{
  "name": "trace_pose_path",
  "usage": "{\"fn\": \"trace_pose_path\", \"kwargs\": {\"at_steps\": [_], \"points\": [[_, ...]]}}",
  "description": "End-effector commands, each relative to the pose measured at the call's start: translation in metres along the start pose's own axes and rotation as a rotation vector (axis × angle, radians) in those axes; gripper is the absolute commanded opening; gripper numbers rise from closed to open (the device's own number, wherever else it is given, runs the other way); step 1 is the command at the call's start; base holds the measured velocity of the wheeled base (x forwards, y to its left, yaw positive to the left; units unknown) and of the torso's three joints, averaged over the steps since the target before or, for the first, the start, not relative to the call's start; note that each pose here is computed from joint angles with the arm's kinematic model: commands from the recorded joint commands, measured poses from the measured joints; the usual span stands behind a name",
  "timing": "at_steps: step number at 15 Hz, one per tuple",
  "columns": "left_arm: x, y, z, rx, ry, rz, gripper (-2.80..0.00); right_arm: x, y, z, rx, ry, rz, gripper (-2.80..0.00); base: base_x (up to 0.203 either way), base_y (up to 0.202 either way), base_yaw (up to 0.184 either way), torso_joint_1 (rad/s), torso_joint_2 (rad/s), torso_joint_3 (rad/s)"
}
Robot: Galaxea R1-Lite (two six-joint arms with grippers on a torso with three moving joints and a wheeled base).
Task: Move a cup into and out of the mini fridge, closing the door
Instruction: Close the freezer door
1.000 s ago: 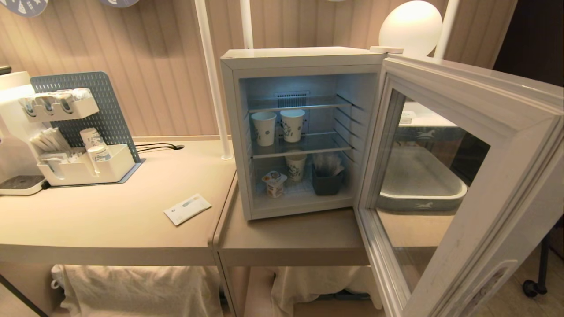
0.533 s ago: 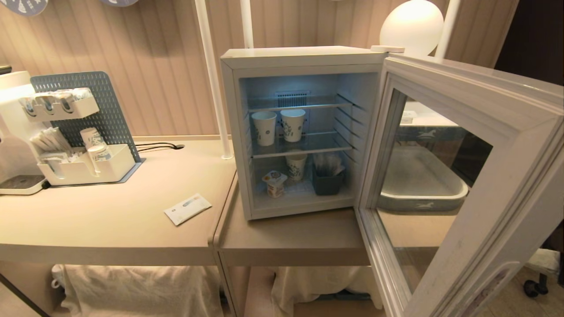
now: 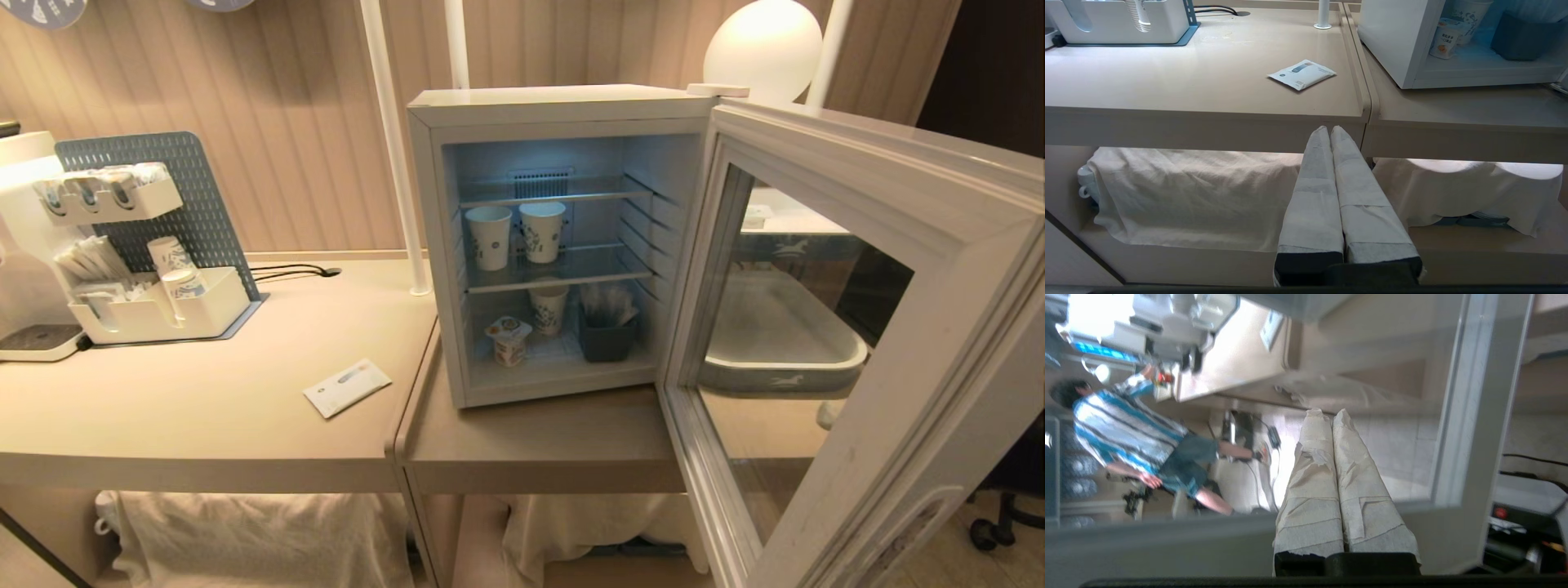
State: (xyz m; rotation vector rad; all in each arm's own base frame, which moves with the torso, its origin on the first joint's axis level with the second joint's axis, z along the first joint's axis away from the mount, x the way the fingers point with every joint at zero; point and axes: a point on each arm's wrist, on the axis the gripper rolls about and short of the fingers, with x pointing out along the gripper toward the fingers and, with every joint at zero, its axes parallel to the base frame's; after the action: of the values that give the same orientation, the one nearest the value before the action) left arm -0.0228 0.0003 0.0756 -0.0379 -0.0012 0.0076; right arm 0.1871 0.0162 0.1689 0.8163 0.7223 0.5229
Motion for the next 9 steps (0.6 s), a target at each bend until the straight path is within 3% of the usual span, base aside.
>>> {"fn": "trace_pose_path", "kwargs": {"at_steps": [1, 6, 9], "points": [[0.000, 0.000, 0.000, 0.000, 0.003, 0.000, -2.80, 0.023, 0.007, 0.000, 0.005, -0.026, -0.042, -2.80, 0.000, 0.000, 0.000, 0.000, 0.00, 0.000], [0.000, 0.000, 0.000, 0.000, 0.003, 0.000, -2.80, 0.104, 0.032, -0.028, -0.122, -0.126, -0.325, -2.80, 0.000, 0.000, 0.000, 0.000, 0.00, 0.000], [0.000, 0.000, 0.000, 0.000, 0.003, 0.000, -2.80, 0.132, 0.052, -0.018, -0.279, -0.220, -0.390, -2.80, 0.000, 0.000, 0.000, 0.000, 0.00, 0.000]]}}
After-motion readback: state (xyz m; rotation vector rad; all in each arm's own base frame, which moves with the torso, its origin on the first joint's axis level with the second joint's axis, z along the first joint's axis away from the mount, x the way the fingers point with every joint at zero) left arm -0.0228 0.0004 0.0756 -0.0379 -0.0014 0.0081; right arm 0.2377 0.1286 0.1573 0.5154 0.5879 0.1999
